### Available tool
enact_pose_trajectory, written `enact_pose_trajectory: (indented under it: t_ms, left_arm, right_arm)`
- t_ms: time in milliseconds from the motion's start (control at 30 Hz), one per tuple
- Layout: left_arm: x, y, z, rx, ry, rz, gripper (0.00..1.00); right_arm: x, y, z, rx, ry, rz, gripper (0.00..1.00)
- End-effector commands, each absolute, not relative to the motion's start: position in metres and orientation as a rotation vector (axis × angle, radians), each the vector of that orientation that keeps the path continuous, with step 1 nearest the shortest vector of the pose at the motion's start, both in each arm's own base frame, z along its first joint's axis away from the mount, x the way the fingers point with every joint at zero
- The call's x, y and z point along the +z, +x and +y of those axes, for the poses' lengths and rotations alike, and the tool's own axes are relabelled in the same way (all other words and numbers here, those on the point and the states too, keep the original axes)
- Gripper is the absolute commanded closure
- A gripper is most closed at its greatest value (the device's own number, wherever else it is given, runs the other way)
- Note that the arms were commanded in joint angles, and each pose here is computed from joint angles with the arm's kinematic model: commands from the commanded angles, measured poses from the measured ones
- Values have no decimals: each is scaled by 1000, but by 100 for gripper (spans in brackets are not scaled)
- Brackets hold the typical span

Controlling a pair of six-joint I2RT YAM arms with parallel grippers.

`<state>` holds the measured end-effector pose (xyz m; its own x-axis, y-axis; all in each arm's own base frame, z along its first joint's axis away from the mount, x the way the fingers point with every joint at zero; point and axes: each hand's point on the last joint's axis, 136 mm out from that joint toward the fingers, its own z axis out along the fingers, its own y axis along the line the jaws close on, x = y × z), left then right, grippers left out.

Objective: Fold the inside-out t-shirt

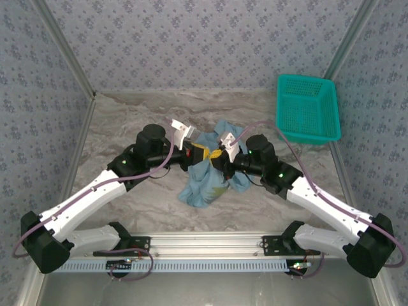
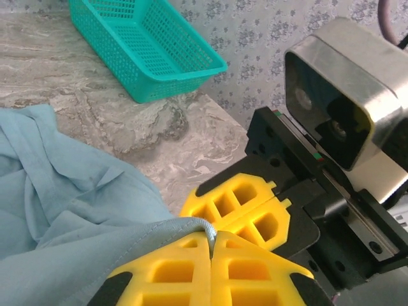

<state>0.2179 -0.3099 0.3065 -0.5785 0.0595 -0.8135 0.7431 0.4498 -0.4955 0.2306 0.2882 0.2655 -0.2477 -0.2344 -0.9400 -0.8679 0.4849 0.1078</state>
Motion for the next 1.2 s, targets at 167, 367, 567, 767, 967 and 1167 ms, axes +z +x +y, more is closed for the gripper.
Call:
enact_pose_trajectory:
  t_ms: [167,367,567,767,967,1167]
  left_arm:
    - [305,245,-277,-890,605,1899,46]
    - [260,255,-276,-725,670,1940,31]
    - [222,266,-283,-506,787,1944,22]
    - [201,276,-287,-457,808,1960,19]
    - [196,292,-291,-453,748,1959,22]
    - [214,298,-306,-556,762,1896,47]
  right_arm:
    - [273,236,251,935,-776,1781,100]
    - [285,241,239,1028,-700,1761,100]
    - [296,247,235,1093,-638,1743,100]
    - [298,250,232,1093,-623,1742,100]
    - [297,249,233,1099,-629,1742,100]
    - [293,249,232,1094,-630,1752,100]
